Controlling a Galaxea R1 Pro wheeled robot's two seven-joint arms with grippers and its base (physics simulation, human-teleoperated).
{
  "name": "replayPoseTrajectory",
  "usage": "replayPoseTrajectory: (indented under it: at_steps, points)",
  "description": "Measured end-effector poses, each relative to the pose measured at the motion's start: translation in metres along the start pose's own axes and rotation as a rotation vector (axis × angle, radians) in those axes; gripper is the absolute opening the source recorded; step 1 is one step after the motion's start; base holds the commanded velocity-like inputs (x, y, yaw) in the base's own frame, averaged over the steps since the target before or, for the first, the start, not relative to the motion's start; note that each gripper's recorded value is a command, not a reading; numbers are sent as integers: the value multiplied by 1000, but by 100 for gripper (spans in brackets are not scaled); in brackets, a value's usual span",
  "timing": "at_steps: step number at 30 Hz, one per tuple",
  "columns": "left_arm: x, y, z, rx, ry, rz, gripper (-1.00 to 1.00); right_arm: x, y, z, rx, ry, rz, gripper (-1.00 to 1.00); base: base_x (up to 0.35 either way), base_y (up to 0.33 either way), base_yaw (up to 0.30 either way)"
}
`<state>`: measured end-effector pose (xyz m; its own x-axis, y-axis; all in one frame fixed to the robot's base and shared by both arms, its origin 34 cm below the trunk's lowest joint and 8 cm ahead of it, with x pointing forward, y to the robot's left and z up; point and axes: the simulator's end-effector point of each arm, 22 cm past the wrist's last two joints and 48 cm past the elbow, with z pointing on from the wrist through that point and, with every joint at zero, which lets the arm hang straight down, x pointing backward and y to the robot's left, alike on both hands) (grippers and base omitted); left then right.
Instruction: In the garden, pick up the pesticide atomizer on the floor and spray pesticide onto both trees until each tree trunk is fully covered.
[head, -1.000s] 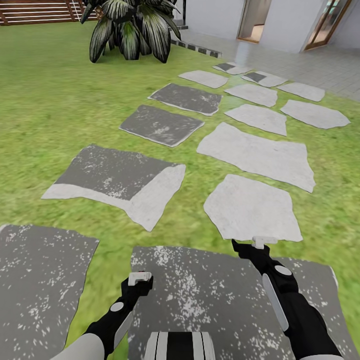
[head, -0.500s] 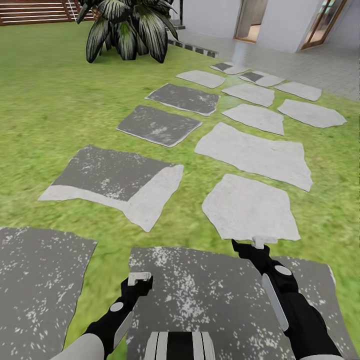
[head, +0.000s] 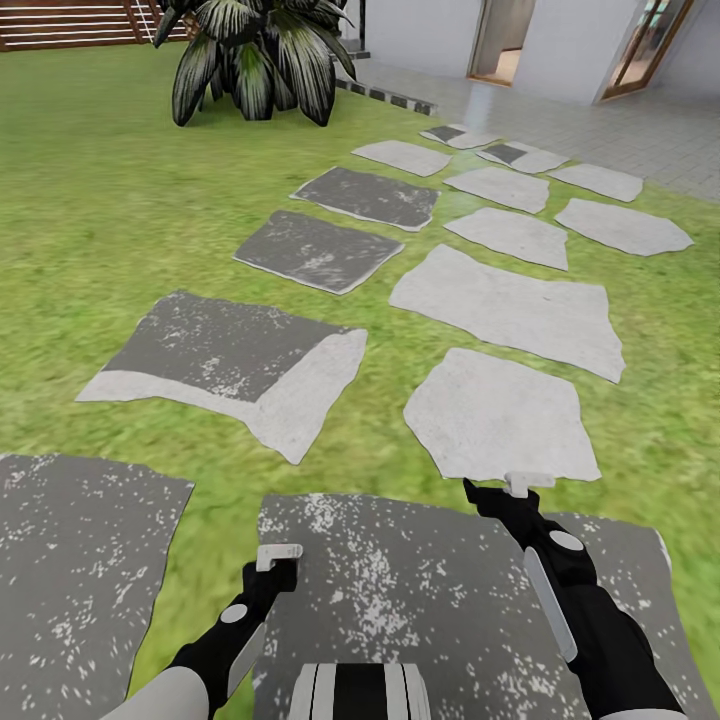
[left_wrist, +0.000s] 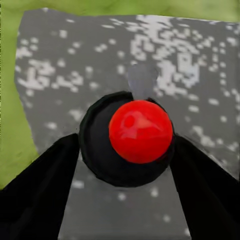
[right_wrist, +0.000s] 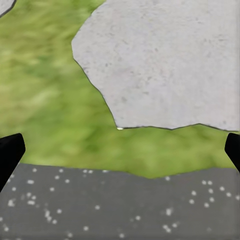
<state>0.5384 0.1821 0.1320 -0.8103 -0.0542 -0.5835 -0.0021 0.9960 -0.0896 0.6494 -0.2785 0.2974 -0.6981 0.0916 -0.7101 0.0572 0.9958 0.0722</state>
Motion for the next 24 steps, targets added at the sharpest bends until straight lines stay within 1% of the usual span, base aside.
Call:
replayPoseTrajectory:
  at_steps: [22,23,24]
  points:
    - [-1,0,0,0,-1,2,-100,0,0,0,0,0,0,100,0,0,0]
    - [-28,1,3,2,-59,-5,-100,0,0,0,0,0,0,100,0,0,0]
    - [-30,2,3,-2,-64,-2,-100,0,0,0,0,0,0,100,0,0,0]
